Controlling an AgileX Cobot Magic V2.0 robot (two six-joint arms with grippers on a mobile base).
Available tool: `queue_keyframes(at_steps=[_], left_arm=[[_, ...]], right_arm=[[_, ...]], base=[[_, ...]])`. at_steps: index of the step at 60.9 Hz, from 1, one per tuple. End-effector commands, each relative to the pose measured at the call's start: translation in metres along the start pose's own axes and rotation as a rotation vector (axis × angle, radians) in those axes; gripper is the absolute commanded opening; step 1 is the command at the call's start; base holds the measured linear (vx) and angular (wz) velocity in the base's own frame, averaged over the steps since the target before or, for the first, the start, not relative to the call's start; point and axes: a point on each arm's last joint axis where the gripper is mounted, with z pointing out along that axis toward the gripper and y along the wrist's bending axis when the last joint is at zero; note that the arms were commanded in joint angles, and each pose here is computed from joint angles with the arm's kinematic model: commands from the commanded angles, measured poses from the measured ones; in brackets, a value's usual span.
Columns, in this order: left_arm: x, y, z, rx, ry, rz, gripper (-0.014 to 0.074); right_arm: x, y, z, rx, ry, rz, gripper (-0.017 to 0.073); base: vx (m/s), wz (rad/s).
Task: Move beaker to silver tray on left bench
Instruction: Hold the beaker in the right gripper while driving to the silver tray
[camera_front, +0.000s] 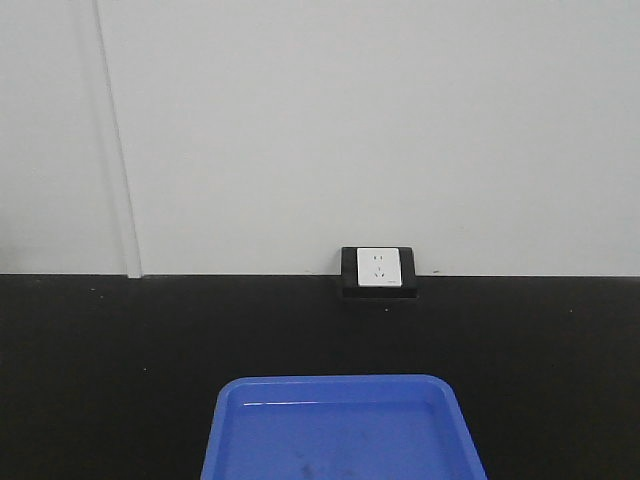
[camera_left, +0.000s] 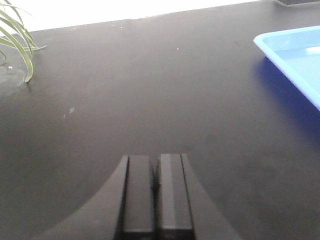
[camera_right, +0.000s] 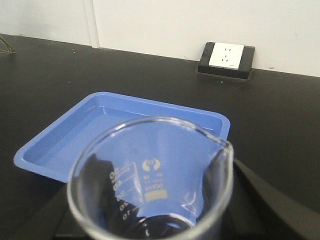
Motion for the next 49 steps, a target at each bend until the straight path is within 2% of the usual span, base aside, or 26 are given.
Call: queue_keyframes(at_steps=[1,49], left_arm=[[-0.0009,-0.0007,0.0016,0.006,-0.063,-0.003,0.0001],[-0.0009,-0.0007,0.0016,0.006,-0.063,-0.003,0.0001]], right_arm=[[-0.0160,0.0030,-0.0016,-0.028,-0.101,-0.013,-0.0013],[-0.0160,0.0030,-0.0016,-0.028,-0.101,-0.013,-0.0010]], base=[[-0.10,-0.02],[-0.23,0.04]])
